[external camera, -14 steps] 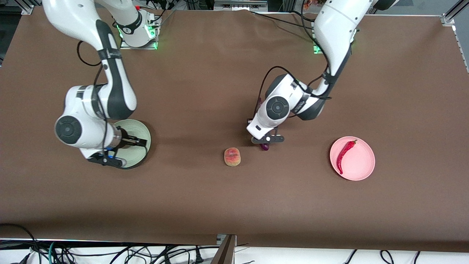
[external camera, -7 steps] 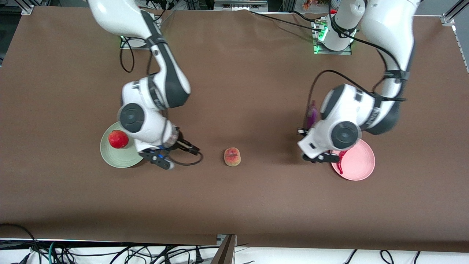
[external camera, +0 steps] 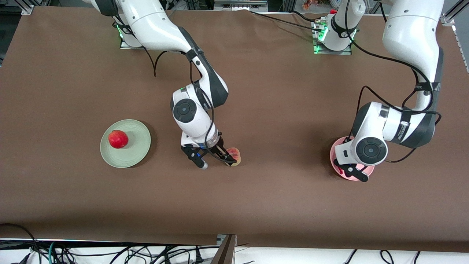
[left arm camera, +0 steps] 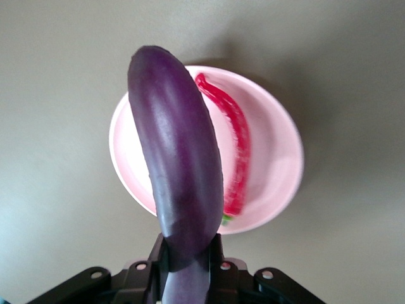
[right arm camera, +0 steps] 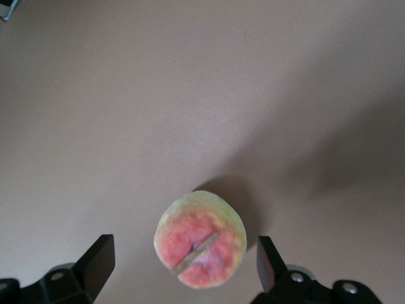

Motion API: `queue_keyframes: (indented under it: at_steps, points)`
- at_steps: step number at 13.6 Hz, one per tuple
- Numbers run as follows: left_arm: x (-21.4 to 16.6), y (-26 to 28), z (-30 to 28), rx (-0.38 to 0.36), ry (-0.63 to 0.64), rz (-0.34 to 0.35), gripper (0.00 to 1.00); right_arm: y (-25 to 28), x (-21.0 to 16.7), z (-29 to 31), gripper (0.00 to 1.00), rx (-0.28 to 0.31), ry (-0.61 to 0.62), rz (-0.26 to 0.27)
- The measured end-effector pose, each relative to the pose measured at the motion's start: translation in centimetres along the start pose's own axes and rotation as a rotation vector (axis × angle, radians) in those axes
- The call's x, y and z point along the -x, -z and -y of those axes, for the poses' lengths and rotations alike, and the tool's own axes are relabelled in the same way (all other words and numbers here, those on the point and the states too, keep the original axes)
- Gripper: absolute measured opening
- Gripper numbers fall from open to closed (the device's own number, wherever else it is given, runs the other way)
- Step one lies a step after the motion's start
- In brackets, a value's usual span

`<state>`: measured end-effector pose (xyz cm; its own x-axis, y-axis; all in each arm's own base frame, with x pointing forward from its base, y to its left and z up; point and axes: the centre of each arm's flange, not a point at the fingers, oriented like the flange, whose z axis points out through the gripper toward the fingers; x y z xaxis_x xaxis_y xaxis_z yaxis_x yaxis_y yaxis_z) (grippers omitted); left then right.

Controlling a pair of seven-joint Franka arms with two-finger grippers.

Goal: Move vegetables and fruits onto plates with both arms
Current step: 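Place the eggplant on the pink plate while the right gripper grasps the peach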

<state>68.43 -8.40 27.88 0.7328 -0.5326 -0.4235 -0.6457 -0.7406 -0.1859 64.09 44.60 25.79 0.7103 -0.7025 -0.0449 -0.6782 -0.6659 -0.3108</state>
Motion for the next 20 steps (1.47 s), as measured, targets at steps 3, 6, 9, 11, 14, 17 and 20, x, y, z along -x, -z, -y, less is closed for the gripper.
queue_keyframes:
  at_steps: [3,6,9,11,14,17,20]
  points:
    - [-0.5,-2.6,1.9,-0.01,-0.106,-0.036,0.29,-2.5,0.9,-0.4,0.99,-0.029,-0.039,-0.008]
    - [-0.1,-4.0,3.4,-0.002,-0.124,-0.051,0.45,-3.9,2.1,-0.7,0.99,-0.026,-0.06,0.001]
    - [-0.4,-3.6,2.9,-0.001,-0.134,-0.057,0.76,-4.5,2.5,-0.9,0.99,-0.018,-0.069,0.009]
    - [-0.5,-3.4,2.8,-0.001,-0.135,-0.062,0.96,-5.3,2.7,-1.3,0.99,-0.008,-0.08,0.012]
    - [-0.6,-2.1,2.8,0.017,-0.122,-0.098,1.0,-5.5,2.8,-1.3,0.99,-0.013,-0.084,0.011]
    - [0.8,3.7,3.5,0.074,-0.059,-0.223,1.0,-5.7,2.8,-1.3,0.99,-0.025,-0.085,0.007]
    - [5.0,12.0,4.3,0.113,0.015,-0.349,1.0,-5.7,3.0,-1.2,0.89,-0.039,-0.082,0.003]
